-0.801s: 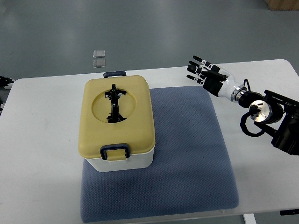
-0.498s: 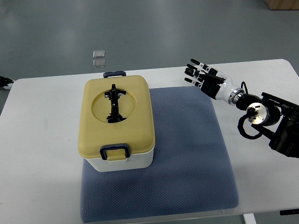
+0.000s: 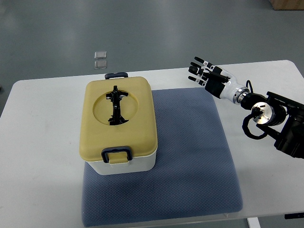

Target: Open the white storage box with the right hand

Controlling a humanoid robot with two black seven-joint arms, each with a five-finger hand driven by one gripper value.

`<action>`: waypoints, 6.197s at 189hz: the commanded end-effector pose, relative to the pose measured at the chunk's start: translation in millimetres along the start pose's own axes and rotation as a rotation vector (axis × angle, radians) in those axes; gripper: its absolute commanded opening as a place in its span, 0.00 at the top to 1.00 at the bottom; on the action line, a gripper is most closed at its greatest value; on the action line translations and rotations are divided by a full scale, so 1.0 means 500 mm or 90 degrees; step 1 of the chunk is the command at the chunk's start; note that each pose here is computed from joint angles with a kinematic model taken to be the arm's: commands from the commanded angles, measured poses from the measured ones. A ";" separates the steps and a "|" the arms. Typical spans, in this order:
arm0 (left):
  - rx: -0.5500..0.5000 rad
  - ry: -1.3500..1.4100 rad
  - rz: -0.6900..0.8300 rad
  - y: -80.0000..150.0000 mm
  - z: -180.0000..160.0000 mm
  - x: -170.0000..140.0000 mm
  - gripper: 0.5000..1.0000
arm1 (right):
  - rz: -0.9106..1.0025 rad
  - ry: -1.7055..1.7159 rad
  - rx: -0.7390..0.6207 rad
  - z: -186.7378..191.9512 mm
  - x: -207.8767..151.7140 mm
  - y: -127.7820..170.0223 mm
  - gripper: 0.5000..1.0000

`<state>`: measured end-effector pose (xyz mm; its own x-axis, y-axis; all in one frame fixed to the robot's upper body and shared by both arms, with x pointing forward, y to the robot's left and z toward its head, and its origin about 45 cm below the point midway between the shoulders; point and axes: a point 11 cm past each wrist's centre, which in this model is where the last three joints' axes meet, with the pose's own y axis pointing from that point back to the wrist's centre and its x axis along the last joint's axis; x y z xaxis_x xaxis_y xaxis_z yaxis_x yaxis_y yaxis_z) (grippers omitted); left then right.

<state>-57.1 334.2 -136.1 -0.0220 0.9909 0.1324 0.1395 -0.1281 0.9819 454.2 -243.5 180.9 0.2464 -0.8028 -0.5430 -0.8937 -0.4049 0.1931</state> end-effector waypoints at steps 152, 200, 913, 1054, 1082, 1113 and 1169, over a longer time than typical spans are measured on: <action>0.000 -0.001 0.000 0.000 0.000 0.000 0.00 | -0.176 0.506 0.048 -0.137 -0.128 -0.019 0.12; 0.000 -0.001 0.000 0.000 0.000 0.000 0.00 | -0.283 0.812 0.107 -0.231 -0.218 0.000 0.12; 0.000 -0.001 0.000 0.000 0.000 0.000 0.00 | -0.389 1.440 0.026 -0.338 -0.189 0.097 1.00; 0.000 -0.001 0.000 0.000 0.000 0.000 0.00 | -0.430 1.385 0.013 -0.116 -0.062 0.105 0.37; 0.000 -0.001 0.000 0.000 0.000 0.000 0.00 | -0.441 1.374 0.034 -0.095 -0.076 0.098 0.14; 0.000 -0.001 0.000 0.000 0.000 0.000 0.00 | -0.443 1.374 0.036 -0.095 -0.078 0.099 0.14; 0.000 -0.001 0.000 0.000 0.000 0.000 0.00 | -0.428 1.397 0.005 -0.170 -0.085 0.108 0.14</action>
<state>-57.4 334.4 -136.1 -0.0200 0.9910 0.1325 0.1404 -0.1284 0.9817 421.5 -262.5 263.5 0.2877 0.2923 0.9120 -0.5257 -0.7478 0.4055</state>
